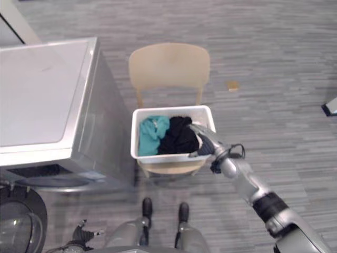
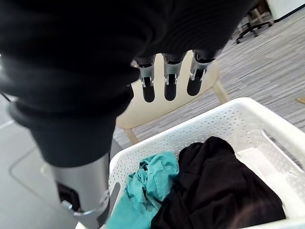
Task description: Grab the laundry basket,head to the washer,open it,put in the laundry and shut it.
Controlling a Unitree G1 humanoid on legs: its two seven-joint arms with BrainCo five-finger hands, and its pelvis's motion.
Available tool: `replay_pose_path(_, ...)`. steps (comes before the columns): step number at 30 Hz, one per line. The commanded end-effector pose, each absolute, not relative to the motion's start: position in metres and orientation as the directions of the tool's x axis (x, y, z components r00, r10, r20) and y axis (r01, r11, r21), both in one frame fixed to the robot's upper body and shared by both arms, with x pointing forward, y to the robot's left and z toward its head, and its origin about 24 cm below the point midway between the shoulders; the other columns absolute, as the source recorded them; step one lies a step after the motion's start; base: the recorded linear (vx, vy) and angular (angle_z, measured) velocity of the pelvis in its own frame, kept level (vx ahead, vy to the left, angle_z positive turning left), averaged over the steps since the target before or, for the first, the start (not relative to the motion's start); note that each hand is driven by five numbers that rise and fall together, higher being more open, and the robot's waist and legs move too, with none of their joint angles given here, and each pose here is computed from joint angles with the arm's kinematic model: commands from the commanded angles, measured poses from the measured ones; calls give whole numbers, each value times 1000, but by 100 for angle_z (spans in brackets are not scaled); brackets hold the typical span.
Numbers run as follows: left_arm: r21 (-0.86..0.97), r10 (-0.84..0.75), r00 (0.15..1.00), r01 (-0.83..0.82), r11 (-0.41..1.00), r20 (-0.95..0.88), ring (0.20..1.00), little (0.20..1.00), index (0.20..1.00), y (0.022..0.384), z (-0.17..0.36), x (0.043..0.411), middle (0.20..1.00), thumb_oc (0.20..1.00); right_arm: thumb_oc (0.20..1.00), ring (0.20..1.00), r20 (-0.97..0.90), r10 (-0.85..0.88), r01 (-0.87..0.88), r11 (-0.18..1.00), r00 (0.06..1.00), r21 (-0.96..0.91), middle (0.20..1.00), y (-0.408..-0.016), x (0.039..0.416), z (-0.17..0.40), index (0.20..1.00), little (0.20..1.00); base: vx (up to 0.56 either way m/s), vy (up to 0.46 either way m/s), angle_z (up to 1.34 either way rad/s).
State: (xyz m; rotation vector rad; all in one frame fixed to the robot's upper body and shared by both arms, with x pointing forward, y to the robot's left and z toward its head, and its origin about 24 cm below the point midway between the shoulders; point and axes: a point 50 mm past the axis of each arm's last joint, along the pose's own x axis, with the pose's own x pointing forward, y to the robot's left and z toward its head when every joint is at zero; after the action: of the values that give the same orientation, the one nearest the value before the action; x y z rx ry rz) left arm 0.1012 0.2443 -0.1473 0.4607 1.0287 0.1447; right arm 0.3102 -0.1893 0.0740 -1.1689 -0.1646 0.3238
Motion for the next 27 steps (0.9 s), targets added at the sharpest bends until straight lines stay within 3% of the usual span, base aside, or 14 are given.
replay_pose_path(1, 492, 365, 584, 68, 868, -725, 1000, 1000, 1000, 259, -135, 121, 1000, 1000, 1000, 1000, 77, 337, -39, 324, 938, -945, 1000, -179, 332, 100, 1000, 1000, -27, 45, 8)
replay_pose_path(13, 480, 301, 726, 46, 876, -619, 1000, 1000, 1000, 246, -116, 167, 1000, 1000, 1000, 1000, 106, 149, 88, 124, 983, -988, 1000, -205, 384, 134, 1000, 1000, -39, 10, 19)
replay_pose_path(20, 468, 271, 775, 35, 883, -570, 1000, 1000, 1000, 238, -105, 188, 1000, 1000, 1000, 1000, 118, 92, 109, 92, 989, -990, 1000, -206, 393, 137, 1000, 1000, -32, -32, 23)
replay_pose_path(27, 461, 246, 801, 42, 886, -546, 1000, 1000, 1000, 228, -99, 204, 1000, 1000, 1000, 1000, 135, 106, 125, 99, 985, -987, 1000, -183, 401, 138, 1000, 1000, 0, -30, 15)
